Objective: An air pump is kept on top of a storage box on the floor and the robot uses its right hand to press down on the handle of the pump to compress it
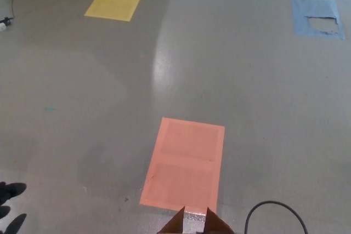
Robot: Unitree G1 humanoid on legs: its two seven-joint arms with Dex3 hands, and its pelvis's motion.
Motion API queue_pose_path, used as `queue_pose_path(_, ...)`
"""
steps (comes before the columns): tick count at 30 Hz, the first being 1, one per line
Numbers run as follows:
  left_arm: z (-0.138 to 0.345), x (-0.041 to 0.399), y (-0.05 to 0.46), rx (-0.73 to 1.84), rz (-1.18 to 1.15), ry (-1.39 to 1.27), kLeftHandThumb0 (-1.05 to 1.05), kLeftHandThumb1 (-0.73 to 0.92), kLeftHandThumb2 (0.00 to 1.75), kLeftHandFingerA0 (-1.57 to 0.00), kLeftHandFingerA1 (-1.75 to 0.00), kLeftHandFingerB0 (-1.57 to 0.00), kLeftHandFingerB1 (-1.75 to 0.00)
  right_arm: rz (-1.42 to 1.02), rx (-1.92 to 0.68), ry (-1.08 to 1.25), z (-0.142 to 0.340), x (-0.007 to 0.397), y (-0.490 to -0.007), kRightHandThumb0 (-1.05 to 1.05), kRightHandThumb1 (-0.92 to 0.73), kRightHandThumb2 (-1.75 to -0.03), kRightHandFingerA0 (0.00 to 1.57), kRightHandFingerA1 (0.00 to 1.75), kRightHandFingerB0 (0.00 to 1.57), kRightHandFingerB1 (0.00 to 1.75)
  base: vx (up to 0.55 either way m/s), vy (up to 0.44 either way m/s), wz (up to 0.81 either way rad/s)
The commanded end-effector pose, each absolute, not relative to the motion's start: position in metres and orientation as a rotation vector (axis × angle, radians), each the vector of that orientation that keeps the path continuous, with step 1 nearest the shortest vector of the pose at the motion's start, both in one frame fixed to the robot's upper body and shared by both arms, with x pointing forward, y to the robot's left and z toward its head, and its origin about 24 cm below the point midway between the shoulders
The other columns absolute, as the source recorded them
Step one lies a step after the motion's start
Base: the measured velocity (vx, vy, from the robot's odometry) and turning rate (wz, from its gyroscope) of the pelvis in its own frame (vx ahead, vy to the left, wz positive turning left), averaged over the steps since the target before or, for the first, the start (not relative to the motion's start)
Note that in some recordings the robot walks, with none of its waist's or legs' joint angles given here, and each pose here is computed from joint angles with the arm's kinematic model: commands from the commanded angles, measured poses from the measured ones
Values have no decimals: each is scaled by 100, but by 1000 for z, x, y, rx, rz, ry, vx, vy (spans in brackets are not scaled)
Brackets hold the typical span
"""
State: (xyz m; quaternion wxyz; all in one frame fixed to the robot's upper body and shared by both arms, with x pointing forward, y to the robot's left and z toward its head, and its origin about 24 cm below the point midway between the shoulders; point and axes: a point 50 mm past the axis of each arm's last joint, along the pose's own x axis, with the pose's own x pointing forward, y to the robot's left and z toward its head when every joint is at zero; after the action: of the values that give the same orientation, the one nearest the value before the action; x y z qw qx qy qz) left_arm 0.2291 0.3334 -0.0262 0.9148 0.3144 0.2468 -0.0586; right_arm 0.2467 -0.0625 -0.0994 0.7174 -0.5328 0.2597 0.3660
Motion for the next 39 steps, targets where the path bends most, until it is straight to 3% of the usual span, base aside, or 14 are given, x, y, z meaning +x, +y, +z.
queue_pose_path(1, -24, 227, 338, 646, -123, 503, -79, 80, 111, -6, -43, -2, -37, 768, -1173, 579, -98, 250, -69, -89, -76, -89, 10, 28, 7, 23, 0, 0, 0)
queue_pose_path(3, -25, 228, 337, 662, -122, 502, -76, 78, 111, -13, -47, -4, -40, 748, -1158, 532, -92, 259, -70, -84, -92, -72, 13, 26, 10, 23, 0, 0, 0)
queue_pose_path(4, -24, 229, 337, 664, -118, 501, -35, 56, 113, 0, -49, 0, -47, 739, -1146, 507, -87, 264, -71, -91, -77, -92, 11, 30, 6, 22, 0, 0, 0)
queue_pose_path(9, -25, 227, 339, 664, -101, 513, -35, 56, 113, 0, -48, 0, -47, 681, -1014, 316, -48, 301, -63, -88, -80, -115, 9, 34, 9, 24, 0, 0, 0)
queue_pose_path(10, -25, 228, 339, 665, -103, 513, -35, 56, 113, 0, -48, 0, -47, 665, -989, 261, -36, 310, -61, -86, -90, -77, 12, 28, 8, 22, 0, 0, 0)
queue_pose_path(12, -24, 231, 339, 668, -102, 512, -35, 56, 113, 0, -48, 0, -47, 642, -940, 150, -12, 326, -59, -79, -92, -70, 12, 28, 7, 23, 0, 0, 0)
queue_pose_path(13, -23, 231, 340, 667, -99, 515, -34, 57, 113, 0, -48, 0, -47, 637, -912, 62, 7, 335, -56, -83, -78, -109, 8, 38, 8, 26, 0, 0, 0)
queue_pose_path(22, -25, 225, 345, 656, -84, 536, -34, 58, 114, 0, -48, 0, -47, 617, -783, -326, 99, 344, -52, -87, -78, -109, 9, 29, 8, 22, 0, 0, 0)
queue_pose_path(24, -26, 225, 346, 648, -78, 541, -34, 59, 114, 0, -48, 0, -47, 606, -764, -378, 111, 342, -55, -79, -90, -69, 8, 24, 7, 22, 0, 0, 0)
queue_pose_path(26, -26, 224, 347, 656, -71, 546, -34, 59, 114, 0, -48, 0, -47, 586, -697, -420, 129, 340, -65, -88, -78, -110, 8, 23, 8, 20, 0, 0, 0)
queue_pose_path(31, -30, 214, 351, 659, -65, 565, -34, 59, 114, 0, -48, 0, -47, 423, -655, -412, 131, 331, -107, -83, -75, -107, 6, 28, 8, 24, 0, 0, 0)
queue_pose_path(33, -28, 217, 351, 665, -68, 560, -34, 59, 114, 0, -48, 0, -47, 359, -645, -384, 125, 331, -127, -73, -89, -69, 10, 26, 8, 21, 0, 0, 0)
queue_pose_path(34, -28, 218, 351, 665, -79, 568, -34, 58, 114, 0, -48, 0, -47, 277, -637, -323, 112, 328, -152, -85, -76, -108, 8, 30, 8, 23, 0, 0, 0)
queue_pose_path(39, -27, 226, 345, 693, -91, 561, -34, 57, 113, 0, -48, 0, -47, 13, -586, -145, 71, 320, -217, -35, -56, -111, 0, 48, 0, 47, 0, 0, 0)
